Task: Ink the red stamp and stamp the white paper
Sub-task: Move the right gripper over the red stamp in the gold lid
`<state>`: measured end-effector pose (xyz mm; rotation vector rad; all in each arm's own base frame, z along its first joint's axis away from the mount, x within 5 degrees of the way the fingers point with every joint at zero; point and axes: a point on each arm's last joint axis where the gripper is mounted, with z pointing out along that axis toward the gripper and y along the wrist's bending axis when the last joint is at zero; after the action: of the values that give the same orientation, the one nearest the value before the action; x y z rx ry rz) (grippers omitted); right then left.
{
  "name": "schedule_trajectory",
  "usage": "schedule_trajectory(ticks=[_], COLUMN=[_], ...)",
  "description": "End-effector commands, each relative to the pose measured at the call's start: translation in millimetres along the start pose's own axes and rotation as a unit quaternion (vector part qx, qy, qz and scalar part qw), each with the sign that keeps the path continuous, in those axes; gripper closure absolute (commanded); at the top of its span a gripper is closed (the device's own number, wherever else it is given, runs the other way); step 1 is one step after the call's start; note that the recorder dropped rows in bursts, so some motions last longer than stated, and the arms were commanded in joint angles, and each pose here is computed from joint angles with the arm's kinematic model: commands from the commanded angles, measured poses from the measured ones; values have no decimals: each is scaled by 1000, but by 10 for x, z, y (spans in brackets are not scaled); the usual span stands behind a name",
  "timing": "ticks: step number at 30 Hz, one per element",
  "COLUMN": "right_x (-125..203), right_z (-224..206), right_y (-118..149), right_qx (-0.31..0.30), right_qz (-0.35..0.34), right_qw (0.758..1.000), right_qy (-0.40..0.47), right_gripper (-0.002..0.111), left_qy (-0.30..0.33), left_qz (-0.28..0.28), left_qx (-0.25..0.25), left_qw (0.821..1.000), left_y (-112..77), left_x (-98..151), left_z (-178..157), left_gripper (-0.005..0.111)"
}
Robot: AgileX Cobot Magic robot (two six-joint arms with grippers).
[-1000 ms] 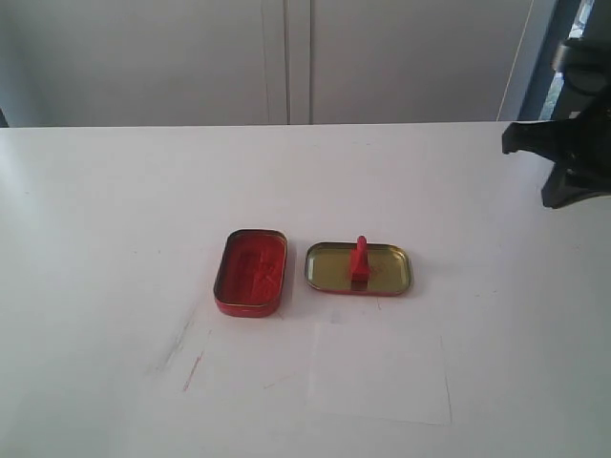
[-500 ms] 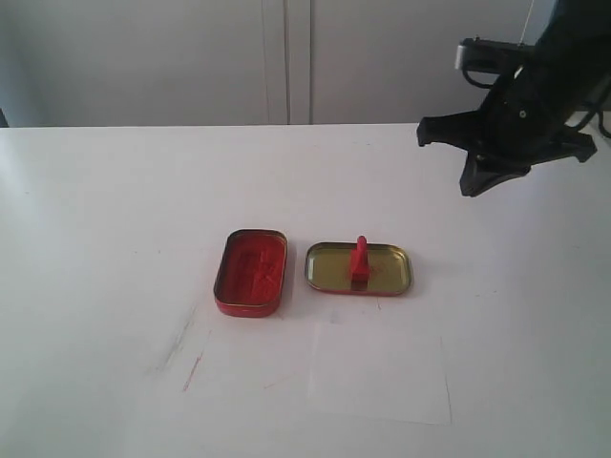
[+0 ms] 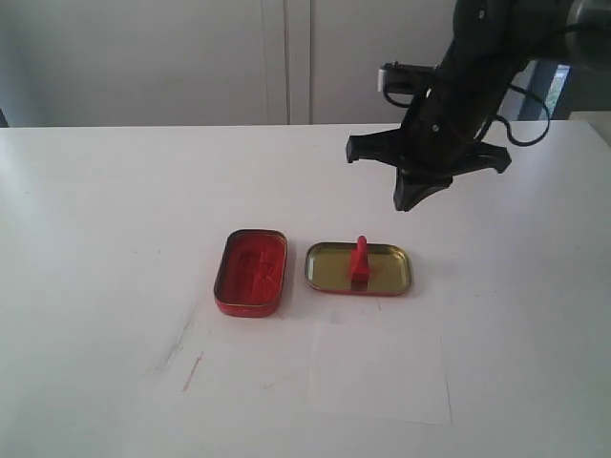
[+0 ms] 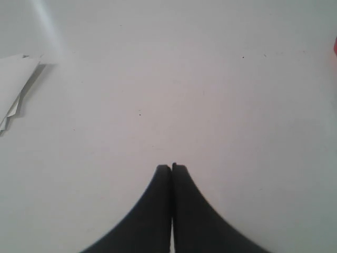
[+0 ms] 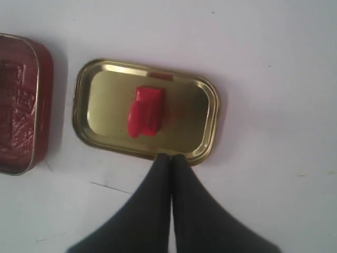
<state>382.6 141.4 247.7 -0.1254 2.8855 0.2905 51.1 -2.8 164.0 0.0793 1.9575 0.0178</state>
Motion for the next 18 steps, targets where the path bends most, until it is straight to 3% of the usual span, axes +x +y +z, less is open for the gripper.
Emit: schedule_trajectory(ticks=[1,9,14,18], right_x=[0,-24,-30,-27], right_z=[146,364,471,519], right_y=[125,324,316,312], right_qx=[7,20,27,28], right_qz=[6,14,34,37], right_qw=[1000,999,999,998], right_qy=[13,23,27,32], right_gripper=[108,108,108,99], left_qy=[-3,-3,-3,-3], left_qz=[0,0,0,0], left_qx=[2,2,2,2], left_qw=[1000,1000,1000,1000], left_y=[-3,-3,-3,-3], left_x=[-5,-5,-5,-5], left_z=[-4,-4,-4,-4], left_gripper=[107,107,107,107])
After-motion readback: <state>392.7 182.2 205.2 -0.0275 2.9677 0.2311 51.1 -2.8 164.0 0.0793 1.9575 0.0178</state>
